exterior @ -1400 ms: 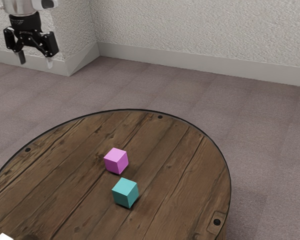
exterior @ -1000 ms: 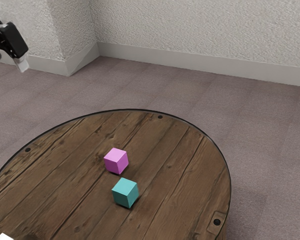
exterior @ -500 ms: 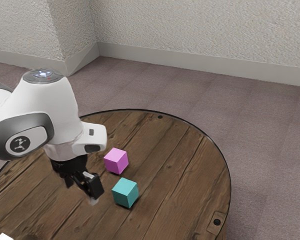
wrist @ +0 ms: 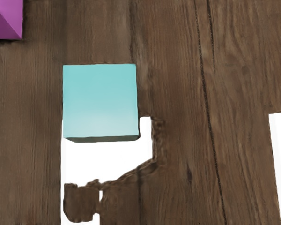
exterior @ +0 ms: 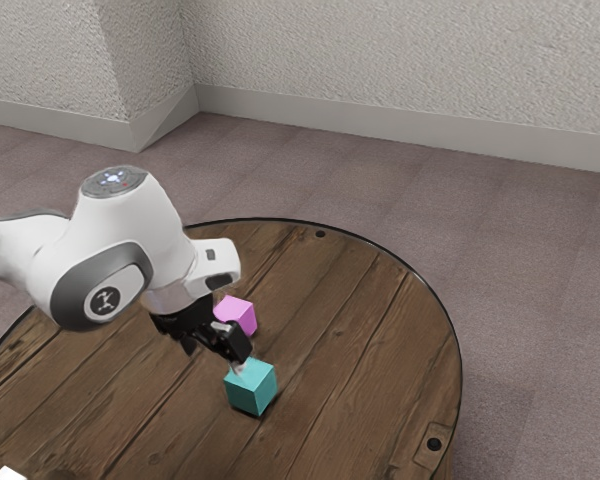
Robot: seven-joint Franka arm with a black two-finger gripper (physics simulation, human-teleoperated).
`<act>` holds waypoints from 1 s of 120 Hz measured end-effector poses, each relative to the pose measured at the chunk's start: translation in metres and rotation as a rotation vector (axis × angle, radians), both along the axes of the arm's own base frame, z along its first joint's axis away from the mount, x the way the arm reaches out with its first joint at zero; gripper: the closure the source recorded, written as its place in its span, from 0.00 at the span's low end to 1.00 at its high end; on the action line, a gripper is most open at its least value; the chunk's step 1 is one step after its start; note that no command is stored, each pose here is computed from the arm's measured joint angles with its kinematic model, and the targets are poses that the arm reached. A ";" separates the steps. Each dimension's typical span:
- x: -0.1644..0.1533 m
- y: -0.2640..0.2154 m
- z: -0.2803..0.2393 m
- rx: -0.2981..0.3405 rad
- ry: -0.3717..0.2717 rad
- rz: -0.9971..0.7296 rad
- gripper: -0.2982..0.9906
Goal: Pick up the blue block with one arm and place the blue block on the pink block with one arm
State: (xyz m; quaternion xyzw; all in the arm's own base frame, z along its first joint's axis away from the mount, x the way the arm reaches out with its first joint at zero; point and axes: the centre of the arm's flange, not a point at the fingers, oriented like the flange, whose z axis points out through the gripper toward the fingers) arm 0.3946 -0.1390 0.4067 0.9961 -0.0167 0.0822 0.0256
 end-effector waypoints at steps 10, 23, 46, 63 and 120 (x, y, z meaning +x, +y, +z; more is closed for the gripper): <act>0.010 0.009 -0.021 0.006 0.041 -0.004 0.23; 0.010 0.012 -0.036 0.021 0.092 -0.030 0.23; 0.017 0.009 -0.060 0.032 0.187 -0.084 0.23; 0.022 0.009 -0.075 0.029 0.214 -0.111 0.23; 0.080 0.012 -0.096 -0.012 0.187 -0.151 0.23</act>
